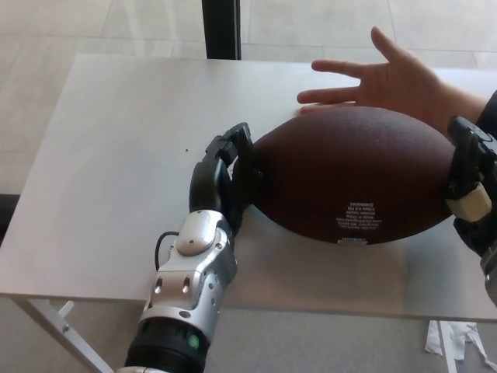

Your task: The robot uses both its hands to grab the left and right ends of a football kept in the middle of the desk infront of it, lifts it up and places it in the palm of a person

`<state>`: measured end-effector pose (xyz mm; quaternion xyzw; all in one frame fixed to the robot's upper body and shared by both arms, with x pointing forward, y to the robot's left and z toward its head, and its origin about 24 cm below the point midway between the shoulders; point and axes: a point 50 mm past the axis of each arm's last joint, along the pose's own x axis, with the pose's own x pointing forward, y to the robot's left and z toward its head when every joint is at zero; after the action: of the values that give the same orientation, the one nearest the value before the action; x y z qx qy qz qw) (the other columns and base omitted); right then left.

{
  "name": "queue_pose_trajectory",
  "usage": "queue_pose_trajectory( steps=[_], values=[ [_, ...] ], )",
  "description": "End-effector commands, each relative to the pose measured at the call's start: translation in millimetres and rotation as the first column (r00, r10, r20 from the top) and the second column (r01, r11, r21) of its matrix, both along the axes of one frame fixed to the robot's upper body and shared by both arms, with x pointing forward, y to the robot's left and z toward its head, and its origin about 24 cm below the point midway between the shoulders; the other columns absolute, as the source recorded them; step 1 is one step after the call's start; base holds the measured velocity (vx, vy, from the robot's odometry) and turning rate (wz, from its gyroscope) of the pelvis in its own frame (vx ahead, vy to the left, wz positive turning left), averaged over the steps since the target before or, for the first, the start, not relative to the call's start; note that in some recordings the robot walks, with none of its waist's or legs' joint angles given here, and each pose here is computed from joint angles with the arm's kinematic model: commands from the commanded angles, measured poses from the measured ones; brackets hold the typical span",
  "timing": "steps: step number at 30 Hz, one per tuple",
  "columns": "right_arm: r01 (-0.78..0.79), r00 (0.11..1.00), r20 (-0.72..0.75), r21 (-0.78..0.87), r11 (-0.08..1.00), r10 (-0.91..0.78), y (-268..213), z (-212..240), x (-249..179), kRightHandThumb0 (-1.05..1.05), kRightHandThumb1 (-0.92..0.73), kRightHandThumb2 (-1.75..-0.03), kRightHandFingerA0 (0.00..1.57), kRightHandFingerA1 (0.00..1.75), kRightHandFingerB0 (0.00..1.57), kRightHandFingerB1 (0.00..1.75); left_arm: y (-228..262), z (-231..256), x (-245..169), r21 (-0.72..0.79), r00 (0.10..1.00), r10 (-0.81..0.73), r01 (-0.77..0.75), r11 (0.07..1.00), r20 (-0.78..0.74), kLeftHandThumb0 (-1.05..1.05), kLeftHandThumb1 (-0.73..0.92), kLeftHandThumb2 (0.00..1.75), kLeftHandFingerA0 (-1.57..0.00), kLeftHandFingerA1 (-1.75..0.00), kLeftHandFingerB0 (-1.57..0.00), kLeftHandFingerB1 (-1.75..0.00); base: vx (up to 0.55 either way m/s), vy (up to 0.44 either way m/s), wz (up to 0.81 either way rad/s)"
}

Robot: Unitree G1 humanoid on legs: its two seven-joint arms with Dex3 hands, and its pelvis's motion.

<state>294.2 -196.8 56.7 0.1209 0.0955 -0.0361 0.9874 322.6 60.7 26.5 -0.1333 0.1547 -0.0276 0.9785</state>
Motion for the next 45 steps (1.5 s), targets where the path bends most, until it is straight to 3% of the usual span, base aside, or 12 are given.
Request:
queue_pose_trajectory(
  steps=[1, 3, 4, 5, 7, 10, 13, 20, 24, 27, 35, 45],
  values=[
    [-0.037, 0.997, 0.074, 0.019, 0.999, 0.035, 25, 5, 4, -0.45, -0.77, -0.70, 1.04, 1.65, 0.48, 0.41, -51, -4, -17, -0.007, 0.999, -0.013, 0.013, 1.000, -0.041, -0.22, 0.83, 0.85, -1.16, -1.62, -0.45, -0.51, 0.00, 0.000, 0.00],
    [-0.045, 0.993, 0.106, 0.003, 0.999, 0.045, 26, 6, 5, -0.32, -0.80, -0.67, 1.08, 1.75, 0.75, 0.57, -51, -5, -18, 0.019, 0.999, 0.011, -0.011, 1.000, -0.034, -0.07, 0.87, 0.88, -0.86, -1.75, -0.62, -0.63, 0.00, 0.000, 0.00],
    [-0.038, 0.994, 0.106, -0.004, 0.999, 0.038, 27, 7, 5, -0.26, -0.67, -0.90, 1.10, 1.75, 0.93, 0.83, -51, -6, -17, 0.027, 0.999, 0.018, -0.017, 1.000, -0.033, -0.06, 0.85, 0.90, -0.85, -1.75, -0.73, -0.99, 0.00, 0.000, 0.00],
    [-0.036, 0.994, 0.106, -0.004, 0.999, 0.036, 28, 7, 5, -0.26, -0.67, -0.90, 1.10, 1.75, 0.93, 0.83, -51, -6, -17, 0.028, 0.999, 0.020, -0.019, 0.999, -0.032, -0.06, 0.85, 0.90, -0.85, -1.75, -0.73, -0.99, 0.00, 0.000, 0.00],
    [-0.034, 0.994, 0.108, -0.019, 0.999, 0.036, 29, 6, 5, -0.19, -0.50, -1.25, 1.10, 1.75, 0.98, 1.26, -52, -7, -18, 0.030, 1.000, -0.006, 0.006, 1.000, -0.030, -0.08, 0.78, 1.07, -0.88, -1.75, -0.70, -1.72, 0.00, 0.000, 0.00],
    [-0.037, 0.992, 0.115, -0.031, 0.999, 0.040, 30, 5, 4, -0.17, -0.45, -1.41, 1.11, 1.75, 0.99, 1.42, -54, -8, -17, 0.026, 0.998, -0.060, 0.060, 0.998, -0.026, -0.14, 0.79, 0.96, -0.85, -1.75, -0.58, -1.75, 0.00, 0.000, 0.00],
    [-0.033, 0.992, 0.122, -0.034, 0.999, 0.037, 30, 3, 5, -0.20, -0.44, -1.41, 1.13, 1.74, 0.97, 1.52, -57, -6, -16, 0.021, 0.996, -0.079, 0.079, 0.997, -0.039, -0.15, 0.77, 0.88, -0.85, -1.75, -0.65, -1.25, 0.00, 0.000, 0.00],
    [0.058, 0.988, 0.145, -0.040, 0.998, -0.052, 31, 4, 7, -0.30, -0.48, -1.32, 1.12, 1.75, 0.90, 1.66, -64, 0, -15, 0.017, 0.996, -0.085, 0.085, 0.996, -0.004, -0.14, 0.74, 0.99, -0.85, -1.75, -0.62, -1.72, 0.00, 0.000, 0.00],
    [0.220, 0.965, 0.164, -0.092, 0.971, -0.203, 27, 6, 11, -0.23, -0.50, -1.30, 1.14, 1.75, 0.88, 1.53, -66, 8, -12, 0.021, 0.998, -0.050, 0.049, 0.999, 0.040, -0.10, 0.70, 1.22, -0.92, -1.75, -0.70, -1.75, 0.00, 0.000, 0.00],
    [0.301, 0.948, 0.142, -0.120, 0.946, -0.284, 30, 3, 12, -0.27, -0.55, -1.06, 0.98, 1.75, 0.82, 1.58, -73, 16, -10, 0.063, 0.997, -0.021, 0.017, 0.998, 0.073, -0.12, 0.73, 1.05, -0.83, -1.75, -0.57, -1.75, 0.00, 0.000, 0.00],
    [0.390, 0.899, 0.221, -0.018, 0.920, -0.377, 42, 11, 17, -0.26, -0.37, -1.44, 0.91, 1.71, 0.84, 1.61, -83, 42, 3, 0.202, 0.991, 0.017, -0.044, 0.978, 0.132, -0.10, 0.72, 0.93, -0.72, -1.75, -0.69, -1.43, 0.00, 0.000, 0.00],
    [0.474, 0.832, 0.256, 0.131, 0.871, -0.492, 44, 48, 38, -0.17, -0.56, -1.04, 0.89, 1.68, 0.75, 1.45, -75, 84, 37, 0.417, 0.972, -0.068, -0.033, 0.908, 0.226, -0.28, 0.53, 1.00, -0.83, -1.61, -0.81, -1.20, 0.00, 0.000, 0.00]
  ],
)
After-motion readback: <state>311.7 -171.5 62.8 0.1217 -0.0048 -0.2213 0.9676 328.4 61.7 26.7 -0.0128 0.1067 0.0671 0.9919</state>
